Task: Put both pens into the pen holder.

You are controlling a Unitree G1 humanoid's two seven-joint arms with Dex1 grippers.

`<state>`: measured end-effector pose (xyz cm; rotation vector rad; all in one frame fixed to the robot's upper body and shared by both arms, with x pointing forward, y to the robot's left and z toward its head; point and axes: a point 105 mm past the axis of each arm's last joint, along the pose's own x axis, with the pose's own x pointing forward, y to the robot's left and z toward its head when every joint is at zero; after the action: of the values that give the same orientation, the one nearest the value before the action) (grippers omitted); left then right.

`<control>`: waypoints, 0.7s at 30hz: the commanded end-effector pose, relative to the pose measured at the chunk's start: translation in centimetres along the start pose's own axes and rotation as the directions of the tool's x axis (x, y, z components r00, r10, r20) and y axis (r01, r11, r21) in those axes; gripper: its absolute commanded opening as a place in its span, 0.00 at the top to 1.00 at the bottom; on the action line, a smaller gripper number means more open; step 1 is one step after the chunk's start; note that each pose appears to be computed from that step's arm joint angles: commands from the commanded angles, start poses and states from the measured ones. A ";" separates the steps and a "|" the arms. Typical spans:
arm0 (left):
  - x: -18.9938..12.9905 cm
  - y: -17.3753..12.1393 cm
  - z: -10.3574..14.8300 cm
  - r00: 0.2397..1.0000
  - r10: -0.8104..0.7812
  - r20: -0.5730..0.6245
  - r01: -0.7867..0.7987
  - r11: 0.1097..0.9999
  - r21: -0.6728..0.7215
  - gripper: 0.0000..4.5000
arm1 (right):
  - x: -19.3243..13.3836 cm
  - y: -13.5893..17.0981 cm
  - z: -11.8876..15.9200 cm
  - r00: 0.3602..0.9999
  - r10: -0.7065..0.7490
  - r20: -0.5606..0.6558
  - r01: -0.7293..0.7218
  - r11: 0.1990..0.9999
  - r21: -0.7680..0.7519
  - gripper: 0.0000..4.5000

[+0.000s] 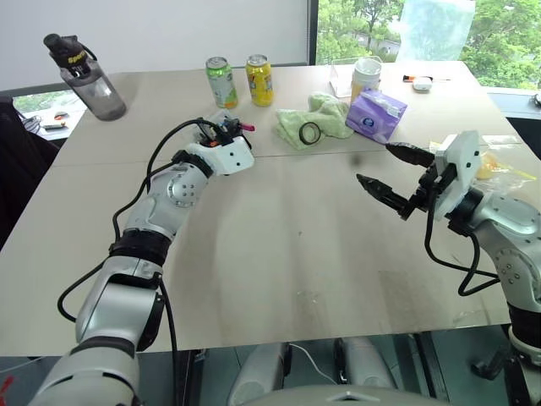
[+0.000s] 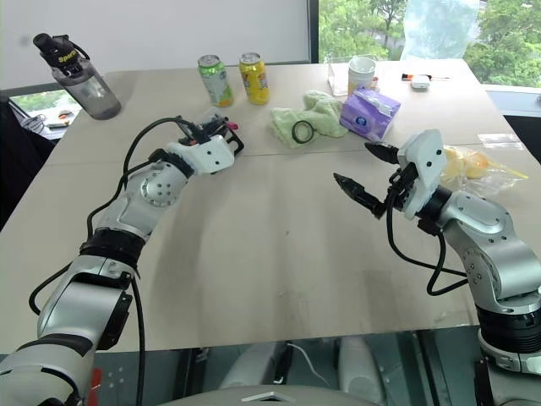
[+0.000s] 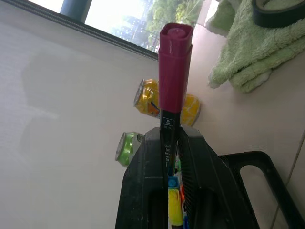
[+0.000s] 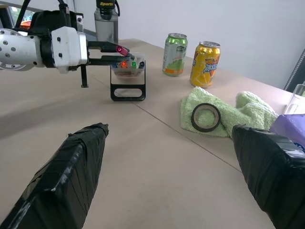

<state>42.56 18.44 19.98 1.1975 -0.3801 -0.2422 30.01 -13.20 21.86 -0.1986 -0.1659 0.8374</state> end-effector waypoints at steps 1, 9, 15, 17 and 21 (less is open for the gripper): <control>0.2 1.8 -0.5 0.998 0.062 -0.025 -0.062 0.997 -0.034 1.00 | -0.1 0.0 1.3 0.999 0.005 0.039 -0.003 0.999 -0.044 0.01; 1.2 3.5 -1.5 0.989 0.122 -0.084 -0.124 0.992 -0.020 0.26 | 0.0 0.2 1.5 0.999 0.008 0.039 -0.006 0.999 -0.047 0.00; 1.5 4.0 -1.7 0.984 0.151 -0.094 -0.154 0.988 -0.023 0.00 | -0.1 0.3 1.6 0.999 0.000 0.038 0.001 0.999 -0.042 0.00; 1.6 4.2 -1.6 0.983 0.160 -0.095 -0.163 0.986 -0.025 0.00 | -0.1 0.2 1.5 0.999 0.000 0.037 0.002 0.999 -0.041 0.00; 1.7 4.2 -1.3 0.984 0.160 -0.076 -0.163 0.986 -0.036 0.00 | -0.1 0.2 1.4 0.999 0.001 0.037 0.000 0.999 -0.037 0.00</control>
<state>44.78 20.77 22.29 1.1374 -0.3431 -0.0771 30.05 -13.17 21.94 -0.1985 -0.1644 0.8306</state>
